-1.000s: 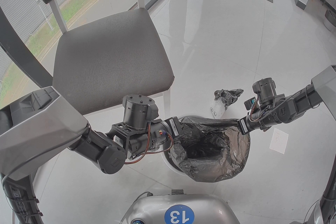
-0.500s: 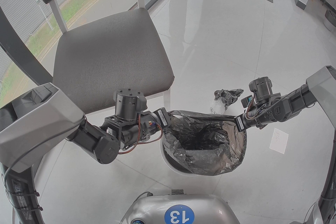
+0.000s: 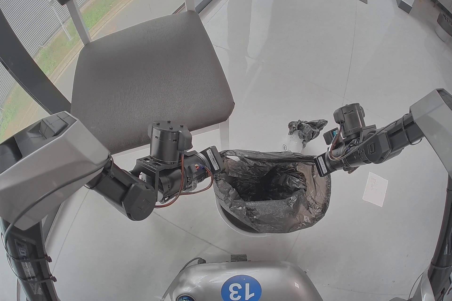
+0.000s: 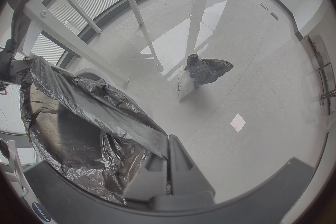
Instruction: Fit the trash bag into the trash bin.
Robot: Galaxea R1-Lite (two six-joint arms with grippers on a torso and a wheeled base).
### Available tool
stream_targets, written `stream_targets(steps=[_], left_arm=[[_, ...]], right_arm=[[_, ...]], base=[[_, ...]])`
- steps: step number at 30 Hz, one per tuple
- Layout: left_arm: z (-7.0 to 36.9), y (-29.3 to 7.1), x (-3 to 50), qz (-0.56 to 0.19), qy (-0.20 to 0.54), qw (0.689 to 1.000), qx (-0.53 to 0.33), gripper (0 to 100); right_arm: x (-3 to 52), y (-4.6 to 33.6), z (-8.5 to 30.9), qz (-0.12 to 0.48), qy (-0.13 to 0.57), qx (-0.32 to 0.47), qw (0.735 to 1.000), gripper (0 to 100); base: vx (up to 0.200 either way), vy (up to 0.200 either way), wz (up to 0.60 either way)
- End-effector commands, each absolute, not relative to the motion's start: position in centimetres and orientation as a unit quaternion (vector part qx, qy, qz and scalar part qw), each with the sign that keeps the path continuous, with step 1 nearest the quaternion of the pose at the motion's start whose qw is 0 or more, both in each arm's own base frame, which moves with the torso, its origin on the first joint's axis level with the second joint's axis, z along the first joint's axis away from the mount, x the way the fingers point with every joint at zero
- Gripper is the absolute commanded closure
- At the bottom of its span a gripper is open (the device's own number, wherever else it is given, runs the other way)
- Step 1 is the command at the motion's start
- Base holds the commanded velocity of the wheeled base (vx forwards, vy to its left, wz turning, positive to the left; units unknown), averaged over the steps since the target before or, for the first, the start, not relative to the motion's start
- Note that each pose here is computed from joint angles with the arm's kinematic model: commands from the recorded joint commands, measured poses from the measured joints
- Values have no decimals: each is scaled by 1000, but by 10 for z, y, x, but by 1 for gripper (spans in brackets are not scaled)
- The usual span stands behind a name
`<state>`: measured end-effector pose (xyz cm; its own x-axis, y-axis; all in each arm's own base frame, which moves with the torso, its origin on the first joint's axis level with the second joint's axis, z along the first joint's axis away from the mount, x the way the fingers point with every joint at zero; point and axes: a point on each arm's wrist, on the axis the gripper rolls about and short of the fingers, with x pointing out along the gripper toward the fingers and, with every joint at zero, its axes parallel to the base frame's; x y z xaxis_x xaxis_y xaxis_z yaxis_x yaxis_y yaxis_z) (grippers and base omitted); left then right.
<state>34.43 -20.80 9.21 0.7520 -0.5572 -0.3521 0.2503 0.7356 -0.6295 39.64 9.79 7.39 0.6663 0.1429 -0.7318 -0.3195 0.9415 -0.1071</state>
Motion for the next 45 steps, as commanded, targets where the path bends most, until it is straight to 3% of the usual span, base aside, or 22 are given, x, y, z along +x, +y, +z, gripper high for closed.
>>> stream_targets(steps=[1, 30, 31, 45], left_arm=[[93, -208, 343, -228, 270, 891, -284, 100], [96, -198, 352, -209, 256, 899, -289, 100], [96, -198, 352, -209, 256, 899, -289, 100], [88, -196, 352, -202, 268, 899, -283, 100]], right_arm=[[397, 100, 71, 130, 390, -115, 904, 100], [419, 106, 82, 123, 356, -98, 921, 100], [419, 106, 82, 123, 356, -98, 921, 0], [416, 113, 102, 125, 321, -80, 935, 0]], base=[[0, 0, 0], [0, 0, 0], [0, 0, 0], [0, 0, 0]])
